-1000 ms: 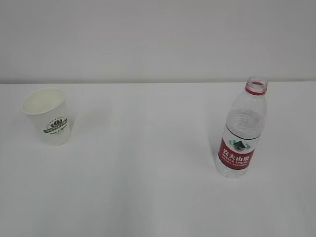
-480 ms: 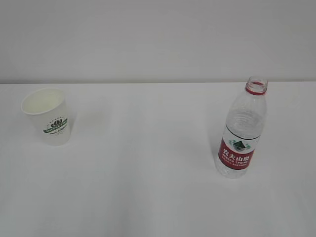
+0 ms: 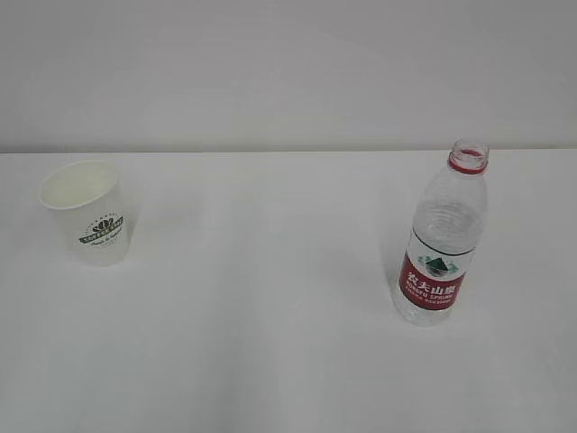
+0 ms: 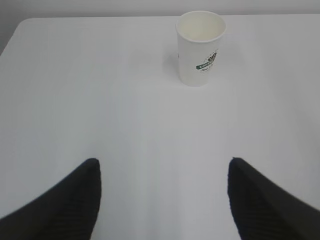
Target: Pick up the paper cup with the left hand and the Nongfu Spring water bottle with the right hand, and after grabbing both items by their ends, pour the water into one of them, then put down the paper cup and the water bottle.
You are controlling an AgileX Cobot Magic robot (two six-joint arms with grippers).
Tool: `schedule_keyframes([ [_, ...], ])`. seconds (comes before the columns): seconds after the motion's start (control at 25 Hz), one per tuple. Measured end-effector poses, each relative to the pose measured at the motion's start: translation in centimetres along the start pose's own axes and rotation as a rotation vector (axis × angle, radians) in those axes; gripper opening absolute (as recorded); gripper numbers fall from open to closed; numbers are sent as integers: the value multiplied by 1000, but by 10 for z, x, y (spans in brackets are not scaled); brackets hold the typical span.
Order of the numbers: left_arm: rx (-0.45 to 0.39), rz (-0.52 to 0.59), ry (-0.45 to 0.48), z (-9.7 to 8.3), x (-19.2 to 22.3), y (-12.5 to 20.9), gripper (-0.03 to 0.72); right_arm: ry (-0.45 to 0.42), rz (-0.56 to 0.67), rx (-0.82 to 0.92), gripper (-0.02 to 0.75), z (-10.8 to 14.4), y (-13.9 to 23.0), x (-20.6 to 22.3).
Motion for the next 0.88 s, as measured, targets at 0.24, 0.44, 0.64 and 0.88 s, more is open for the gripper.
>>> schedule_keyframes([
  [0.24,0,0,0,0,0,0,559,-1,0,0,587,0,0,0],
  [0.44,-10,-4,20,-2,0,0,531,-4,1,2,587,0,0,0],
  [0.64,-19,40,36,-3,6,-4,528,-10,-12,3,587,1,-1,0],
  [0.88,-30,156,55,-3,22,-15,528,-38,-35,14,587,4,-4,-2],
])
Point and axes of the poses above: a point on each arm's last joint axis where the gripper is mounted, x pointing out along that axis toward the gripper, z along the wrist's bending axis when the last joint is at zero, y = z × x, the point moved 1 cm from there along x, pointing out along that axis toward the gripper, and after that the axes turned 6 degrees about x, right-handed, at the moved point
